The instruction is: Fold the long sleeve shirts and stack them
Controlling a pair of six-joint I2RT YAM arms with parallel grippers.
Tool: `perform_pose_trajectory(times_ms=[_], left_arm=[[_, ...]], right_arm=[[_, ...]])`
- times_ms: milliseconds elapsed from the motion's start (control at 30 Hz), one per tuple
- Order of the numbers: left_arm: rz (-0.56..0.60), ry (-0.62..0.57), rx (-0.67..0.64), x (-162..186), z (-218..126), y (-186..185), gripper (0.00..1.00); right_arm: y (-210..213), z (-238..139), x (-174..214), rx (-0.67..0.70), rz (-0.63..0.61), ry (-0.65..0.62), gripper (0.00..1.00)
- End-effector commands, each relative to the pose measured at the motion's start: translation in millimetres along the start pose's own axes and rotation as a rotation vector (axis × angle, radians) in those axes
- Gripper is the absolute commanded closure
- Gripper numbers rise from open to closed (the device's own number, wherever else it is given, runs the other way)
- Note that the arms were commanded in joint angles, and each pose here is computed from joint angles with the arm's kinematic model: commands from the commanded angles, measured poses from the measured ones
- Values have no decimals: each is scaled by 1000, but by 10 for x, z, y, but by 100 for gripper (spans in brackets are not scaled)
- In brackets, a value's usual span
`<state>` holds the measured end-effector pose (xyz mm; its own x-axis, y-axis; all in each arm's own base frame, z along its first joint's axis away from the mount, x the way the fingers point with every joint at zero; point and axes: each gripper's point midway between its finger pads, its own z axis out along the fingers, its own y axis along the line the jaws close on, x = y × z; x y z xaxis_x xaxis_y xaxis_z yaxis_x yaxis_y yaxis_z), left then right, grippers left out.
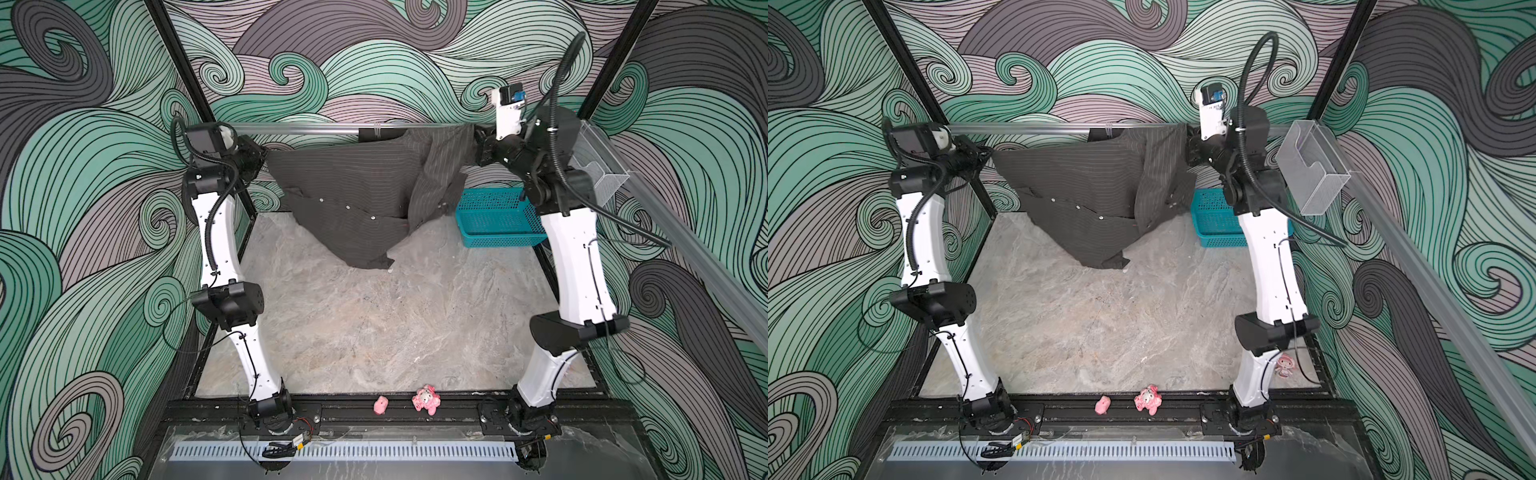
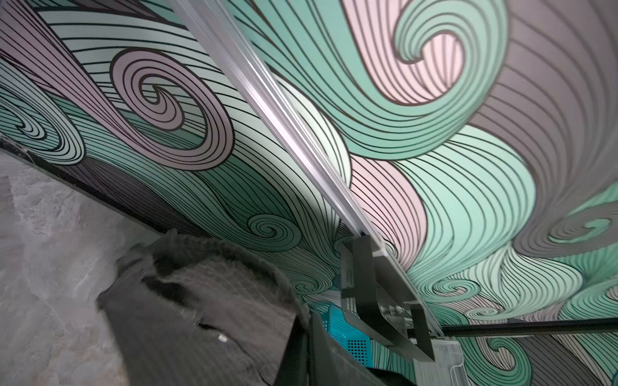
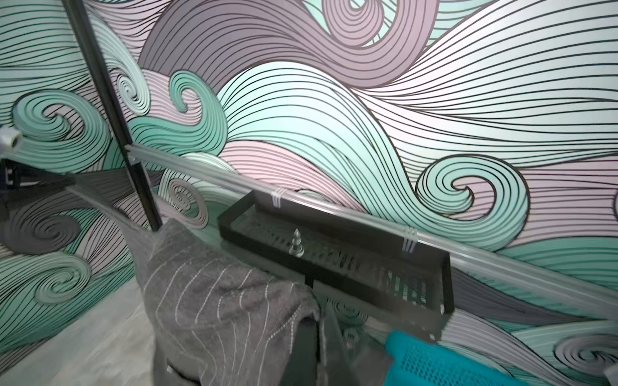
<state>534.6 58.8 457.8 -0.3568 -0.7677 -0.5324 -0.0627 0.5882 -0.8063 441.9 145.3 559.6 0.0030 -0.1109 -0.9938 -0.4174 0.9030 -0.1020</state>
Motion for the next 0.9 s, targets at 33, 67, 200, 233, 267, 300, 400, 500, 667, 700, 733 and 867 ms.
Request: perform_pose_trajectory(times_ms=[33, 67, 200, 233, 267, 300, 400, 500, 667, 700, 733, 867], left_arm=[[0, 69, -94, 340, -163, 404, 100], [6, 93, -113, 466, -206, 489, 100], [11, 182, -246, 1067, -517, 997, 100], [9, 203, -293, 1225, -625, 1153, 100], [3, 221, -344, 1367, -723, 1312, 100], [-4, 243, -386, 1549, -836, 1467, 100], [-14, 308, -486, 2024, -1152, 1853, 100], [-40, 388, -573, 2485, -1405, 2200, 100], [-133, 504, -712, 3130, -1775, 2668, 100], [-149, 500, -719, 3215, -1813, 2734, 100], [-139, 485, -722, 3250, -1820, 2745, 100], [-125, 438, -732, 3222, -1868, 2689, 100]], right_arm=[[59, -200, 633, 32, -11, 114, 100], [104, -230, 835, 26, -4, 157, 100], [289, -448, 1771, 28, 21, 353, 100], [327, -539, 1966, 35, 35, 394, 100], [351, -622, 2142, 48, 44, 434, 100], [357, -727, 2322, 74, 57, 475, 100], [400, -1051, 2783, 126, 105, 582, 100], [462, -1379, 3220, 166, 139, 692, 100], [636, -1758, 3830, 190, 268, 810, 100], [671, -1801, 3929, 195, 292, 827, 100], [709, -1840, 4017, 197, 314, 843, 100], [828, -1940, 4273, 193, 373, 917, 95]])
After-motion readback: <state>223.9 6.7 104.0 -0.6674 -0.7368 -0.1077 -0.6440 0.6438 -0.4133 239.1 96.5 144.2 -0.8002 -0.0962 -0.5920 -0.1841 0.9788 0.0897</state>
